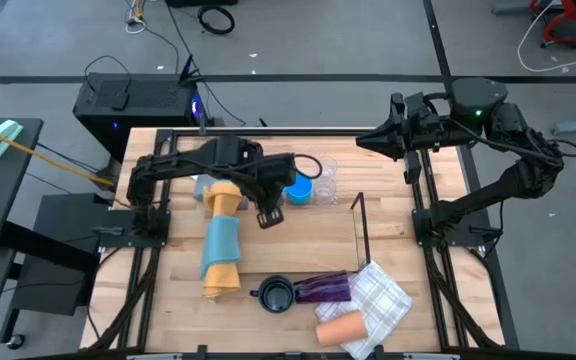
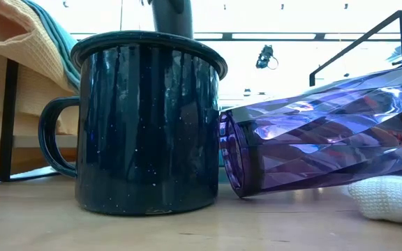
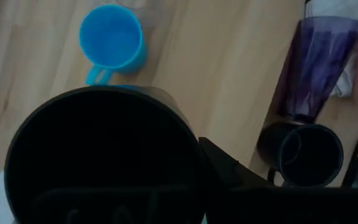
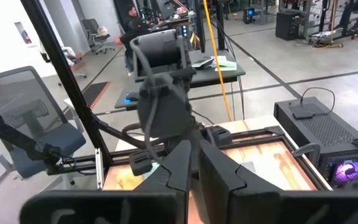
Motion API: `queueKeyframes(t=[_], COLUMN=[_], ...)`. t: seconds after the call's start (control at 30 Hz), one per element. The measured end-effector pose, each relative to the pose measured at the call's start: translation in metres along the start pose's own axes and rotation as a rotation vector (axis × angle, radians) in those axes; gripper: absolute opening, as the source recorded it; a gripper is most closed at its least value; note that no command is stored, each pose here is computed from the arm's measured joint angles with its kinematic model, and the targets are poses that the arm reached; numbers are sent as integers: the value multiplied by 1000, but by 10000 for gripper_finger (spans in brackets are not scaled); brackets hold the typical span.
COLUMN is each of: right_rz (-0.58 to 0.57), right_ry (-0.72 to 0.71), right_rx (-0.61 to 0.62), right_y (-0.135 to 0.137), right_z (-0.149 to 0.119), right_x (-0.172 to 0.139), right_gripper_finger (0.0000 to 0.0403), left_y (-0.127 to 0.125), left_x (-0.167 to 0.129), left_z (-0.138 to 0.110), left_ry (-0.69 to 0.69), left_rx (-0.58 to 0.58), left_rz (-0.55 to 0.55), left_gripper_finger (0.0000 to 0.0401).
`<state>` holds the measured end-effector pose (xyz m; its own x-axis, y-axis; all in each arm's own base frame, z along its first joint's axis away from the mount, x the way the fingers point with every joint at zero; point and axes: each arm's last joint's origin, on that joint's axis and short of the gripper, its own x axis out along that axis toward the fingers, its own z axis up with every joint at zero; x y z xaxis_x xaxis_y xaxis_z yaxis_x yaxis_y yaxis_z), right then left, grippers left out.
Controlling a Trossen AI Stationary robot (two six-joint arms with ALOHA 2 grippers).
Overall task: Stack small to large cups/mugs on shelf
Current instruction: Put the black cup on the shelf
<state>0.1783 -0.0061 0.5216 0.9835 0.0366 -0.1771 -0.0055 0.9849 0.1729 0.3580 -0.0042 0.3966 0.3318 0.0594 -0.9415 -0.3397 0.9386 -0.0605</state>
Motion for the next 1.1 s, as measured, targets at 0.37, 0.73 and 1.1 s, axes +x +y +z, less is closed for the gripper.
queueKeyframes(t=[0.37,0.73,1.1], right_rz=[0,0,1], right_ry=[23,23,23], right_rx=[2,2,3], right_y=[0,0,0], right_z=[-2,-2,-2], right_x=[0,0,0], right_gripper_finger=[38,38,38], left_y=[-31,-33,-33], left_x=[55,77,80], left_z=[-29,-36,-29], left_ry=[219,196,118], left_rx=[-68,-222,-371], left_rz=[81,185,185], left_gripper_finger=[9,9,9])
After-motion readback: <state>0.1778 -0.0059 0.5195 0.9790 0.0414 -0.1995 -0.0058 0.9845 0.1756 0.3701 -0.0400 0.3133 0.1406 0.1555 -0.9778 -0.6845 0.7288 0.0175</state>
